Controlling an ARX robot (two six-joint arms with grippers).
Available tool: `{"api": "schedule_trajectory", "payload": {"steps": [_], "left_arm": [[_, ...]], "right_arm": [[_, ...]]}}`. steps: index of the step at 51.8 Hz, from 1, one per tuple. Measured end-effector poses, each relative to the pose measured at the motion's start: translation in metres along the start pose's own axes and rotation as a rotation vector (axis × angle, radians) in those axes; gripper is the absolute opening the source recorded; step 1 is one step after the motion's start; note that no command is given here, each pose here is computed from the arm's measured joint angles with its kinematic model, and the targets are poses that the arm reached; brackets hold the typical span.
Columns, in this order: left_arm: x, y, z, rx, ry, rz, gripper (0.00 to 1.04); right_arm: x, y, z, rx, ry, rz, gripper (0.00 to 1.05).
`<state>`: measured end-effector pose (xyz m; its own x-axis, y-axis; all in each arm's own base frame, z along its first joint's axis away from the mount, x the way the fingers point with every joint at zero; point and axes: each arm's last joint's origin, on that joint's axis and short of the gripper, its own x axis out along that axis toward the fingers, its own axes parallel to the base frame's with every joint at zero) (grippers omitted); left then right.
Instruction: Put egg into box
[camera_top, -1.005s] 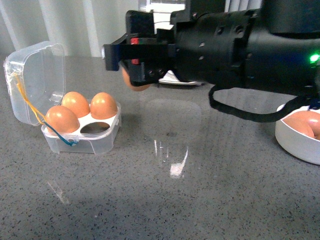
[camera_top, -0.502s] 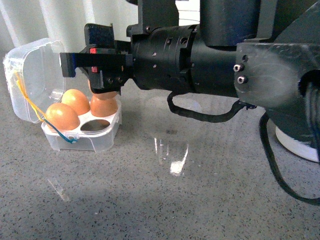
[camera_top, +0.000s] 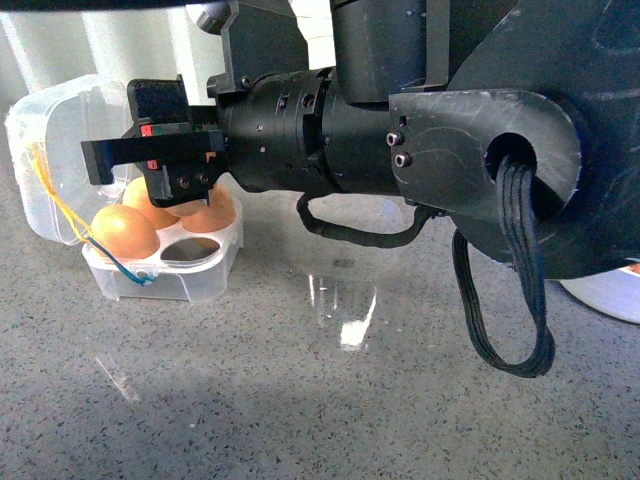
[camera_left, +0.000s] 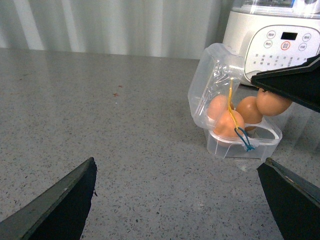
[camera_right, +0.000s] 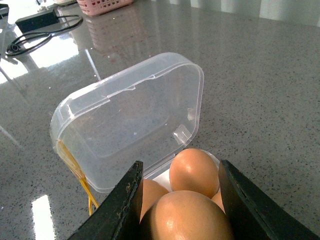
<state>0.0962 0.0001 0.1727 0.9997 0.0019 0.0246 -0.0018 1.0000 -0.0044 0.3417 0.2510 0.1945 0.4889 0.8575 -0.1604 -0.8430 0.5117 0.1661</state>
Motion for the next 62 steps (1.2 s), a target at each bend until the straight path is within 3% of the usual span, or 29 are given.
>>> {"api": "schedule_trajectory", "payload": {"steps": [40,58,62], "left_arm": [[0.000,0.000,0.000,0.000,0.000,0.000,0.98],[0.000,0.000,0.000,0.000,0.000,0.000,0.98],[0.000,0.000,0.000,0.000,0.000,0.000,0.98]], "right_arm": [[0.010,-0.003,-0.008,-0.011,0.039,-0.027,0.40],[0.010,-0.005,-0.007,-0.011,0.012,-0.057,0.97],[0.002,-0.005,-0.004,-0.003,-0.020,-0.069,0.97]]}}
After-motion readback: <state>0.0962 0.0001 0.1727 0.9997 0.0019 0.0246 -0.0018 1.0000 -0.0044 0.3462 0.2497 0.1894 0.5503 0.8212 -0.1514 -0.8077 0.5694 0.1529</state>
